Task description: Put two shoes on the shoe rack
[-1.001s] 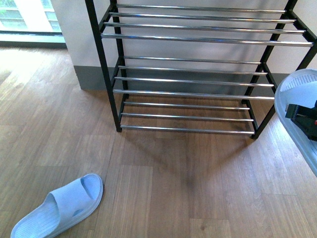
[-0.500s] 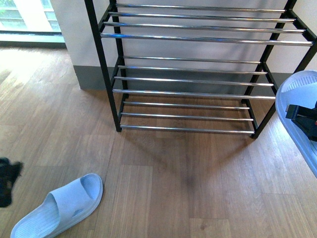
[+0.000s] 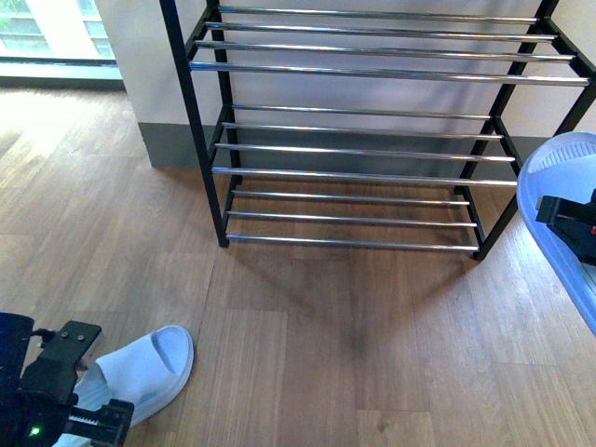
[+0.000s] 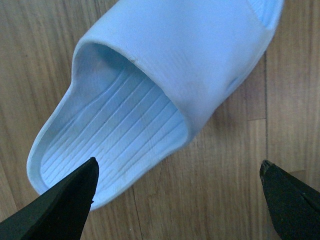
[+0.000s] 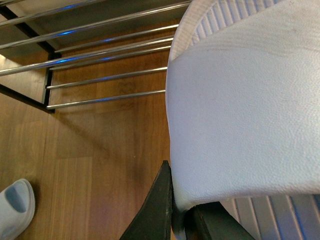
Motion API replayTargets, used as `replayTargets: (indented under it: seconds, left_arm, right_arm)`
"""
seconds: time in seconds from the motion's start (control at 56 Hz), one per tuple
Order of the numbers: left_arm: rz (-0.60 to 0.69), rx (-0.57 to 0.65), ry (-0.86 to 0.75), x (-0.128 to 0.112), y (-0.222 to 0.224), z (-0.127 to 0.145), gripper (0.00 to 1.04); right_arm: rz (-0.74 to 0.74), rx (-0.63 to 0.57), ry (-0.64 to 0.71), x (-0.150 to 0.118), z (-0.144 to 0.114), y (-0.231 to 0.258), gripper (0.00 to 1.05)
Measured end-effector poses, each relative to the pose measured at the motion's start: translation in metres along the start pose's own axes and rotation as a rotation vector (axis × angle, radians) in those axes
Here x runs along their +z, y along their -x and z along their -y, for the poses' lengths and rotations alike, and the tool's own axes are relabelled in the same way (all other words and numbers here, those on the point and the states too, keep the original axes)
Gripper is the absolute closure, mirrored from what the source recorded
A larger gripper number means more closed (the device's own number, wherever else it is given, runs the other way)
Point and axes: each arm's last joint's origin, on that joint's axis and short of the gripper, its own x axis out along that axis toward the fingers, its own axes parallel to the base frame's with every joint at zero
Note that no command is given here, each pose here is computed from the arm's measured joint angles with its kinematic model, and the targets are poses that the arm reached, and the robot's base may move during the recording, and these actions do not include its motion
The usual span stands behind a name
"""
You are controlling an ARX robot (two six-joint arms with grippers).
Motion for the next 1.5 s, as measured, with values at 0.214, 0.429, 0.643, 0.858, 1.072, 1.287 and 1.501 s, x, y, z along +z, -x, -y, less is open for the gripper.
replayTargets:
  seconds: [0.214, 0.429, 0.643, 0.858, 1.072, 1.287, 1.501]
  left_arm:
    - [-0.023, -0.072, -0.04, 0.006, -0.038, 0.003, 0.09]
    - [0.015, -0.168, -0.089, 0.026, -0.052, 0.015, 0.09]
    - [-0.017, -0.16, -0.116, 0.03, -0.062, 0.019, 0.44]
    - [0.024, -0.123, -0.075, 0.027, -0.061, 0.02, 0.86]
    - [0.152, -0.108, 0.031, 0.025, -0.039, 0.025, 1.03]
    - [0.29, -0.027, 0.113, 0.036, 0.014, 0.026, 1.03]
    - [0.363, 0.015, 0.216, 0.034, 0.107, 0.034, 1.03]
  right_arm:
    - [0.0, 0.0, 0.0, 0.0, 0.0, 0.0, 1.03]
    - [0.0, 0.0, 0.0, 0.0, 0.0, 0.0, 1.03]
    - [0.0, 0.0, 0.0, 0.0, 0.0, 0.0, 1.03]
    - [0.0, 0.0, 0.0, 0.0, 0.0, 0.0, 1.03]
    - [0.0, 0.0, 0.0, 0.0, 0.0, 0.0, 1.03]
    - [0.0, 0.0, 0.0, 0.0, 0.0, 0.0, 1.03]
    - [0.0, 0.0, 0.0, 0.0, 0.0, 0.0, 1.03]
